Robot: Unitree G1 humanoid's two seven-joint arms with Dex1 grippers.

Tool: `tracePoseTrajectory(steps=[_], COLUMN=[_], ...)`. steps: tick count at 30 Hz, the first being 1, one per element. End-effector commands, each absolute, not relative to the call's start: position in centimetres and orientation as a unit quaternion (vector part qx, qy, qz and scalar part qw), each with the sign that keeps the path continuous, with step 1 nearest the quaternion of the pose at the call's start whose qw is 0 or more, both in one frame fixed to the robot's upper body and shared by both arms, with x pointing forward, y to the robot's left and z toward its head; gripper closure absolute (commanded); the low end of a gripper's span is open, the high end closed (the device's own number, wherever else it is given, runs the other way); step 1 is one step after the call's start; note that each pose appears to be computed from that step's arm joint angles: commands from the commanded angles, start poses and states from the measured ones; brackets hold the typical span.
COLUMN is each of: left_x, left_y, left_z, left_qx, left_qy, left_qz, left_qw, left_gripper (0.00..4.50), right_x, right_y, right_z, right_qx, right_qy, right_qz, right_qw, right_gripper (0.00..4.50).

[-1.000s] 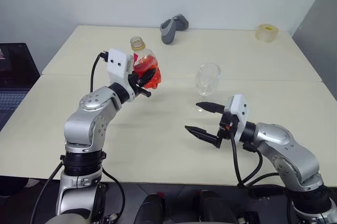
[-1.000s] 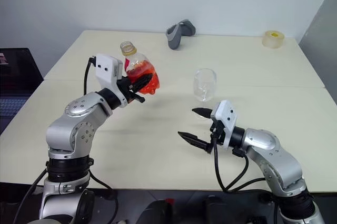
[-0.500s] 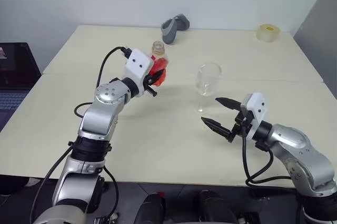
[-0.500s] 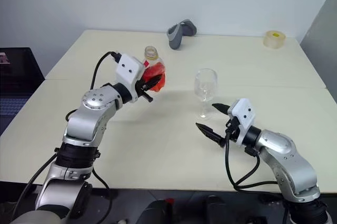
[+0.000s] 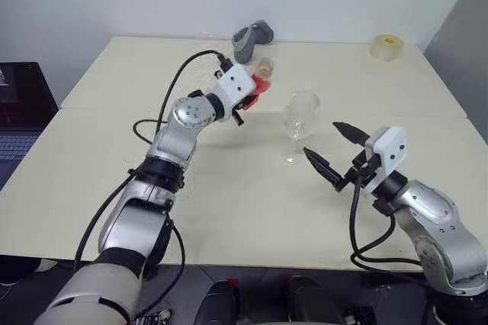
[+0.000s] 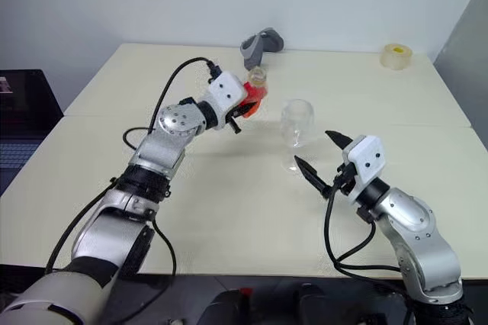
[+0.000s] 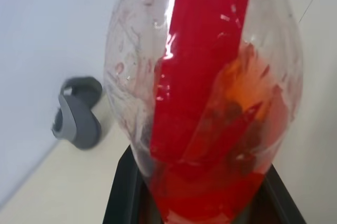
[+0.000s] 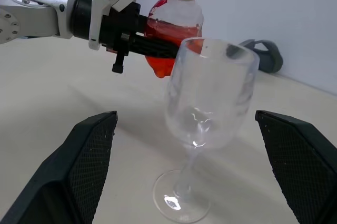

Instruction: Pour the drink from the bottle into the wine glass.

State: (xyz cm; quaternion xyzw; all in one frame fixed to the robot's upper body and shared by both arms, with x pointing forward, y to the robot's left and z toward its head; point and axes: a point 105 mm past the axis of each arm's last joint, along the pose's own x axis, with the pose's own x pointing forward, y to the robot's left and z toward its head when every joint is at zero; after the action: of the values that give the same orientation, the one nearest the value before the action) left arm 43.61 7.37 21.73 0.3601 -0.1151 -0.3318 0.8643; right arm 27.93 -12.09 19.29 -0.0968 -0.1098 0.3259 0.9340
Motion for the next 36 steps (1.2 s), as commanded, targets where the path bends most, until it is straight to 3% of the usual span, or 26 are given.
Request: tracePoseTrajectory(steps=[1,19,36], left_x=[43.3,43.5,43.8], left_y=[5.8,4.7,4.5], left_z=[24.0,26.8,27.9], left_qx=[0.416,0.57,0.622], left_qy=[-0.181,-0.305,-0.346], left_qz=[-0.335,-0.257,-0.208], left_qw=[0.826,0.719,0.671], left_gripper=[3.71,3.73,3.73], right_x=[27.5,28.9,28.8], right_y=[-11.0,-10.9,-11.1], right_z=[20.6,20.9,20.6], right_qx=[-0.102,-0.091,-0.092], right_qy=[-0.148,-0.154,-0.137], right_qz=[0.33,0.304,0.305], right_qw=[0.927,0.936,0.938], right_gripper=[0.0,0.0,0.0])
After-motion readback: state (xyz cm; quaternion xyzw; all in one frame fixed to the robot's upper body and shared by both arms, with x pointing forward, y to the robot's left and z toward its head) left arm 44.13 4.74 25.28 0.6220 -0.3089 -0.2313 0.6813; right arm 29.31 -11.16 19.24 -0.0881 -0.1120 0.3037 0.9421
